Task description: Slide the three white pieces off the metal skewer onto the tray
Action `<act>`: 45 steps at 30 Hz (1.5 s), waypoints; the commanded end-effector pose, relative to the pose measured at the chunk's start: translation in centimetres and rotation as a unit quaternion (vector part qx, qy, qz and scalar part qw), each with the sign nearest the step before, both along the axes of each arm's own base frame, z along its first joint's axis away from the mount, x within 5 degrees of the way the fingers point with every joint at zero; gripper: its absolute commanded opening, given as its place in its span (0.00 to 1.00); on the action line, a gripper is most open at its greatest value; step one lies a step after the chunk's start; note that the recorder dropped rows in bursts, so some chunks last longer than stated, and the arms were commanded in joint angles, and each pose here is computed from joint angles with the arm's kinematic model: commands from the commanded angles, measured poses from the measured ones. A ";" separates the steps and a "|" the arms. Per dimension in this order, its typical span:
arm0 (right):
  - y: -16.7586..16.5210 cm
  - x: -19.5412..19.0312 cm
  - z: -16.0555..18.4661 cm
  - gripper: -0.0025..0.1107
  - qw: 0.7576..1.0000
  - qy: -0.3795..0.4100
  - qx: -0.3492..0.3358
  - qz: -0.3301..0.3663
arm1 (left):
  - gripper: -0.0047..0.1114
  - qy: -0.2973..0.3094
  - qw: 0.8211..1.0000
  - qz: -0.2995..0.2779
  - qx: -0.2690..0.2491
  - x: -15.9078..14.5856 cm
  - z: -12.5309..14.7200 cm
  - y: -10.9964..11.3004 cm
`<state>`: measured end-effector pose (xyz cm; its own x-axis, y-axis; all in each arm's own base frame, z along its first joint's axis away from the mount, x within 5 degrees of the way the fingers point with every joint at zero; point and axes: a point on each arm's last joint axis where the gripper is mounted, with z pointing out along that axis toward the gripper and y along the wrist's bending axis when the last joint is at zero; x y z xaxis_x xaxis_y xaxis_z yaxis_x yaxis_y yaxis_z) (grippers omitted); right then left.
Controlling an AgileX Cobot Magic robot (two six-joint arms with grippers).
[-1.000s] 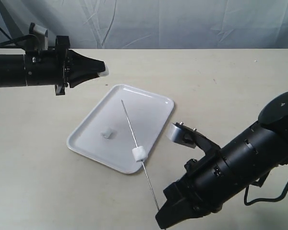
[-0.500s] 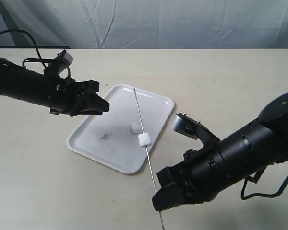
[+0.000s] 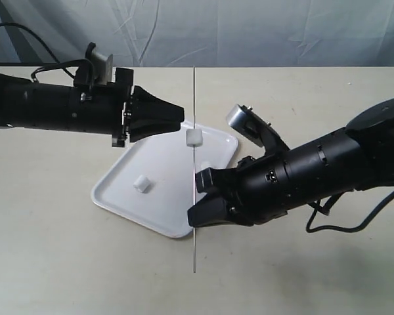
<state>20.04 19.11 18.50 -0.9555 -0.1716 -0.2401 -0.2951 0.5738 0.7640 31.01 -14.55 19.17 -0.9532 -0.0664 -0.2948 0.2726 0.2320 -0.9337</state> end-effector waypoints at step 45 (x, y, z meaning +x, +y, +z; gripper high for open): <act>0.4 -0.1 0.9 0.02 0.999 -0.019 0.028 0.038 | 0.04 -0.013 0.998 -0.053 0.024 -1.0 -0.2 -0.7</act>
